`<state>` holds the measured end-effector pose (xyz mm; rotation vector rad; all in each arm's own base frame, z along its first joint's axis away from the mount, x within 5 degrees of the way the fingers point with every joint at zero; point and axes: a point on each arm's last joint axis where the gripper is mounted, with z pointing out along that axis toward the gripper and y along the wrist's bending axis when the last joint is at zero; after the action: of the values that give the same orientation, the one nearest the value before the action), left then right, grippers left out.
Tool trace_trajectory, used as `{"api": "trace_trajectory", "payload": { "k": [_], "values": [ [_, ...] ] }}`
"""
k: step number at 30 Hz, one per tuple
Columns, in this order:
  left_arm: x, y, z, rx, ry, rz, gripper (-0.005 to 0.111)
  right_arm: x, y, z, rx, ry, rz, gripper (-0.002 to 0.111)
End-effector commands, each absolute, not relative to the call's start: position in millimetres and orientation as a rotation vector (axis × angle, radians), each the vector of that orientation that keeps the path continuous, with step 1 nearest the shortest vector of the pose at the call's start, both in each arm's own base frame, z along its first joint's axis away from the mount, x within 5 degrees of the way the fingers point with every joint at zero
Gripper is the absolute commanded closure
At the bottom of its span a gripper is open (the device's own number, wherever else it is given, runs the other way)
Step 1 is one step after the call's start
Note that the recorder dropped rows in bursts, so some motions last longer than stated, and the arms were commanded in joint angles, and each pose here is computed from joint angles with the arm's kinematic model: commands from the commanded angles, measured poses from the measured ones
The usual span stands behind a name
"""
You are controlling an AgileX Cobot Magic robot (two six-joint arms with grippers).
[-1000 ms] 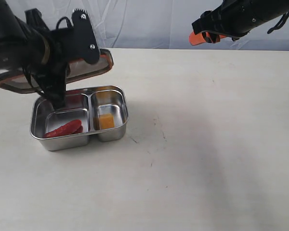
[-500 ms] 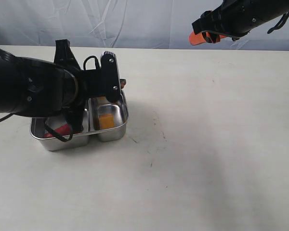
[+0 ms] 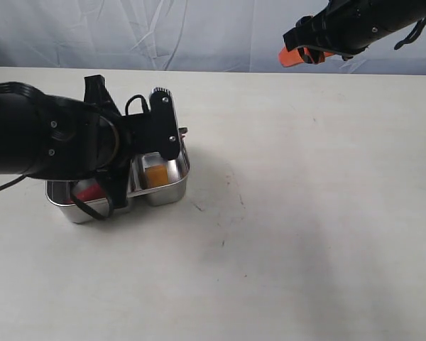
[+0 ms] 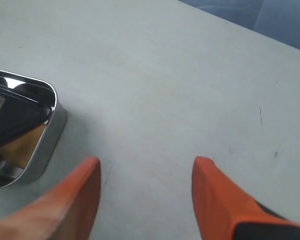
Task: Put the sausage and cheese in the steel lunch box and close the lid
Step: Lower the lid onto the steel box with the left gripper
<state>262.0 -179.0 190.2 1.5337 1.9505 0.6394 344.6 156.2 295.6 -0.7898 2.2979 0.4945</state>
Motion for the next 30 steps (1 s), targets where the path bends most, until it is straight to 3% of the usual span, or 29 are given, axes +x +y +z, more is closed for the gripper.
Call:
{"api": "trace_trajectory", "payload": {
  "k": [1,18,30],
  "values": [
    [248.9,-173.4,171.6,1.530,2.056,0.574,0.107,345.2,153.3,299.2,-0.784,2.284,0.478,0.055],
    [239.9,-177.8,164.4,1.390,2.227,0.374,0.104,343.4,153.9,298.5,-0.792,2.299,0.496,0.055],
    [237.8,-179.5,163.0,1.386,2.252,0.321,0.066,342.4,154.0,297.9,-0.800,2.308,0.502,0.055]
  ]
}}
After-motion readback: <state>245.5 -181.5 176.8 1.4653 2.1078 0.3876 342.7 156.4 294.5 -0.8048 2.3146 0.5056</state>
